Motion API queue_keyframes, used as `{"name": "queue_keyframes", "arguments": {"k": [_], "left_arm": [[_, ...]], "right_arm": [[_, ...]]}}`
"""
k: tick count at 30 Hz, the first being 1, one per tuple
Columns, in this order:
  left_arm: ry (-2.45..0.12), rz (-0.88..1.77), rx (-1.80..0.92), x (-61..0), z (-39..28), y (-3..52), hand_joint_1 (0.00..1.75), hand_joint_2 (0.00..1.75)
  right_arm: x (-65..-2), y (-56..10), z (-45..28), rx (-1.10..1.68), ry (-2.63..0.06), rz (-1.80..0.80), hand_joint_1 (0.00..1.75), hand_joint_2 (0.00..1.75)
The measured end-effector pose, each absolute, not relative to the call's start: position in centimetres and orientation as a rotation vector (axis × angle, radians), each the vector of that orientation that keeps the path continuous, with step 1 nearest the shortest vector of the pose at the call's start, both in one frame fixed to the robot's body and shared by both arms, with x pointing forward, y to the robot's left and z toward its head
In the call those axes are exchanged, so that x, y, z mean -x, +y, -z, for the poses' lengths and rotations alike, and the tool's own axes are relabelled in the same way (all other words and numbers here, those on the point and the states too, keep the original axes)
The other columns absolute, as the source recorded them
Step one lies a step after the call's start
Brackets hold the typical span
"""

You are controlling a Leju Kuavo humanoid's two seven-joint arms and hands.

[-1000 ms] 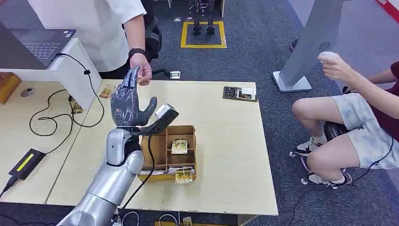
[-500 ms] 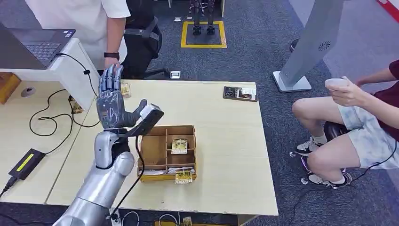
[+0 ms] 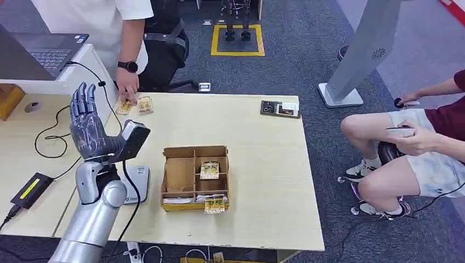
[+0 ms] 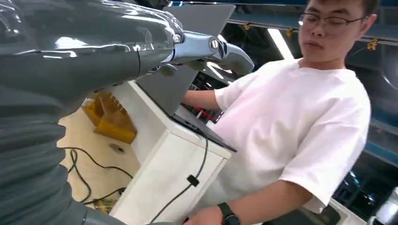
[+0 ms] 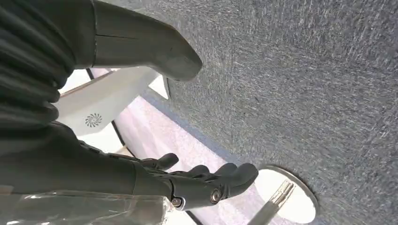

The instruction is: Pass the card to the sensor for recognition and then transmit it.

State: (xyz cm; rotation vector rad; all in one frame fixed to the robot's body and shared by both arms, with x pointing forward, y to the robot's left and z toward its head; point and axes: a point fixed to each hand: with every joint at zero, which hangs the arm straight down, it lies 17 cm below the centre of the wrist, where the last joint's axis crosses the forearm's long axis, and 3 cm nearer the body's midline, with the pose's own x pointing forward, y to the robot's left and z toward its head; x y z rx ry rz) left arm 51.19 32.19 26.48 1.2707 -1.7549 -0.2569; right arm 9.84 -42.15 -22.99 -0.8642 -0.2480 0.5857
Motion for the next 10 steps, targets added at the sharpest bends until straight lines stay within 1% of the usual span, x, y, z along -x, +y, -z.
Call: {"name": "queue_keyframes", "arguments": {"k": [3,10], "left_arm": [[-1.732,0.237,-1.275,-51.0,-26.1,33.4,0.00,1.75],[-1.725,0.225,-1.274,-51.0,-25.9,33.9,0.00,1.75]], "right_arm": [[-9.9,-42.2,22.9,0.865,-0.254,-0.583,0.00,1.75],[-10.0,-42.3,22.9,0.867,-0.254,-0.581,0.00,1.75]]}}
